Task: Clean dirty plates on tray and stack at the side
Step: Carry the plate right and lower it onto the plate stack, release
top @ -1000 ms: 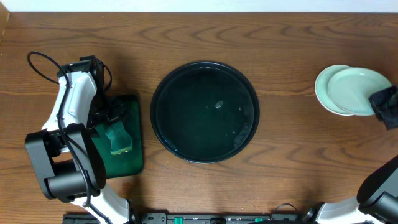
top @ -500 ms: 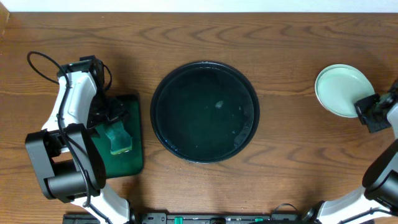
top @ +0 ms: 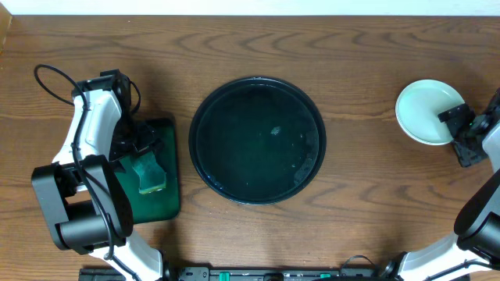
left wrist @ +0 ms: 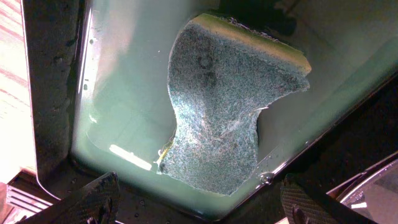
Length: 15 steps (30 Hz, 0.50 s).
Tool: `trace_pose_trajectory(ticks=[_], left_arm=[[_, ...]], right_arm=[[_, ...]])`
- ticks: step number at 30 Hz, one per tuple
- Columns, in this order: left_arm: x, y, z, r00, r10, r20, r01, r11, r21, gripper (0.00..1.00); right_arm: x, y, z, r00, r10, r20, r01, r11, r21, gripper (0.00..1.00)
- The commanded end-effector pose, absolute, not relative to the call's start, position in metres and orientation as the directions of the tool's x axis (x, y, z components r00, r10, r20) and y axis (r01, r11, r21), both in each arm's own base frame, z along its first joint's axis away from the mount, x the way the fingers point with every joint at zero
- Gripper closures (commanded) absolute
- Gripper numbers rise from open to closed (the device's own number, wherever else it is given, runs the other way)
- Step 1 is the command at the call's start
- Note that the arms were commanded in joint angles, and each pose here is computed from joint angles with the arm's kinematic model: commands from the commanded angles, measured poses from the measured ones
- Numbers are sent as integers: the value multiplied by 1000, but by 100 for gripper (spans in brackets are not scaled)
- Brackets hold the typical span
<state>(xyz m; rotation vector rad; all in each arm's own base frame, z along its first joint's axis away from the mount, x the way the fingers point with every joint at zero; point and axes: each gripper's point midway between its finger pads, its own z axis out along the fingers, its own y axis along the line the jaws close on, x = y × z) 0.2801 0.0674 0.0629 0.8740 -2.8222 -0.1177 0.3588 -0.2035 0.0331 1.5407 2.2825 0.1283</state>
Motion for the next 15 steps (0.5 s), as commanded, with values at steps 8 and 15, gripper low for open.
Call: trace_pose_trajectory(ticks=[8, 15], left_arm=[[277, 67, 63, -812, -561, 161, -545, 828, 135, 17], [277, 67, 63, -812, -561, 161, -545, 828, 135, 17]], right_arm=[[366, -181, 100, -398, 895, -200, 842, 443, 308, 1], [373, -128, 185, -568, 785, -245, 687, 617, 383, 1]])
